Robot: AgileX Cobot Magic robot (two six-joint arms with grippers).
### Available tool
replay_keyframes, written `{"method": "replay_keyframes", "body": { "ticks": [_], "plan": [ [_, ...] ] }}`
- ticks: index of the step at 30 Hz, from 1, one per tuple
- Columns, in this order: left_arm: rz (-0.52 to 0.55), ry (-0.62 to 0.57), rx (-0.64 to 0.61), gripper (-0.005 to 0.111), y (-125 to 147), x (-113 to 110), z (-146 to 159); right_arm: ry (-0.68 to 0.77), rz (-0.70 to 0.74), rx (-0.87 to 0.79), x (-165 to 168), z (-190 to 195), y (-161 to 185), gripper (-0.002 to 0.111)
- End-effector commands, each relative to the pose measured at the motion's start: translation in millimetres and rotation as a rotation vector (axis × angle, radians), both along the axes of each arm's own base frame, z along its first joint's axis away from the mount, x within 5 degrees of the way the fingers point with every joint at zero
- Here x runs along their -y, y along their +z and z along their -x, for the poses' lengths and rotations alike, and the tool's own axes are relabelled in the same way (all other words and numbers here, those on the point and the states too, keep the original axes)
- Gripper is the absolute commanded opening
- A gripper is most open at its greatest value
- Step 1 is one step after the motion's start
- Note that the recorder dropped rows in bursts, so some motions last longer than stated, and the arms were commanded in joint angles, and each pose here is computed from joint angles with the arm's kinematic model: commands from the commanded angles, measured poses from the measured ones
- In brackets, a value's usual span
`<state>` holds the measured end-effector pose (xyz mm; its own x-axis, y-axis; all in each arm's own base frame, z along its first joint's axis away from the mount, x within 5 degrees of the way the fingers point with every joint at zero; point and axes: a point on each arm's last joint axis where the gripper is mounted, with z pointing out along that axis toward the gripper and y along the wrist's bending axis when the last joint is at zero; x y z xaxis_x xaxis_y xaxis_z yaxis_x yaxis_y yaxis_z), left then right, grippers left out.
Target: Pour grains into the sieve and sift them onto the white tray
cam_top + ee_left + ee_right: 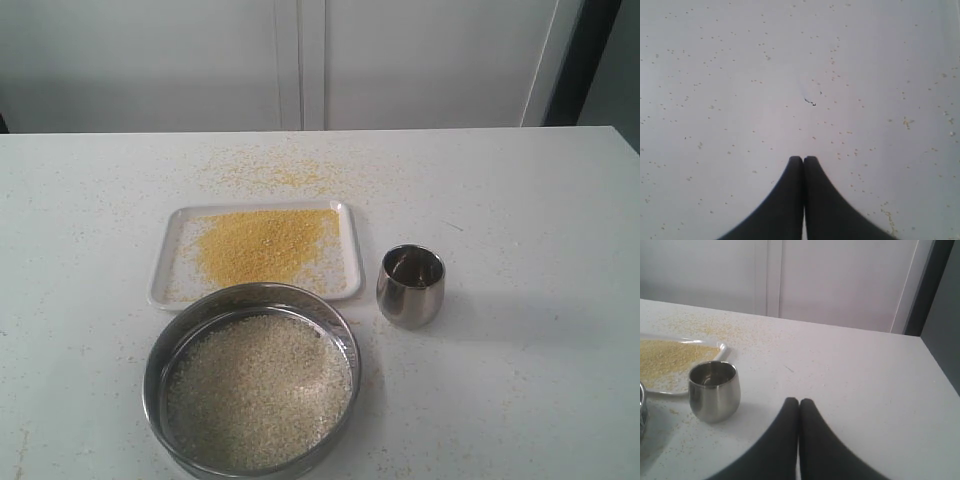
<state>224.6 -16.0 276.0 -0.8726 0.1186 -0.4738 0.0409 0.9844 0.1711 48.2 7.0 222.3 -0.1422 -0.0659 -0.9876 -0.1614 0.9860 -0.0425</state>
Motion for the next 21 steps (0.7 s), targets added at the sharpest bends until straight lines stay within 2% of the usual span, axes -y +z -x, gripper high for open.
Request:
{"method": "replay_keyframes", "body": {
  "ticks": [1,10,21],
  "plan": [
    [0.001,0.009,-0.007,0.0,-0.9,-1.2,2.5,-0.007,-0.011,0.009,-0.4,-3.6,-14.2,0.0],
    [0.001,0.009,-0.007,0.0,-0.9,-1.2,2.5,-0.005,-0.02,0.013,-1.2,-6.8,-29.3,0.0],
    [0.001,0.009,-0.007,0.0,-0.9,-1.2,2.5,-0.008,-0.005,-0.078,-0.7,-5.4,-37.6,0.0]
  ]
}}
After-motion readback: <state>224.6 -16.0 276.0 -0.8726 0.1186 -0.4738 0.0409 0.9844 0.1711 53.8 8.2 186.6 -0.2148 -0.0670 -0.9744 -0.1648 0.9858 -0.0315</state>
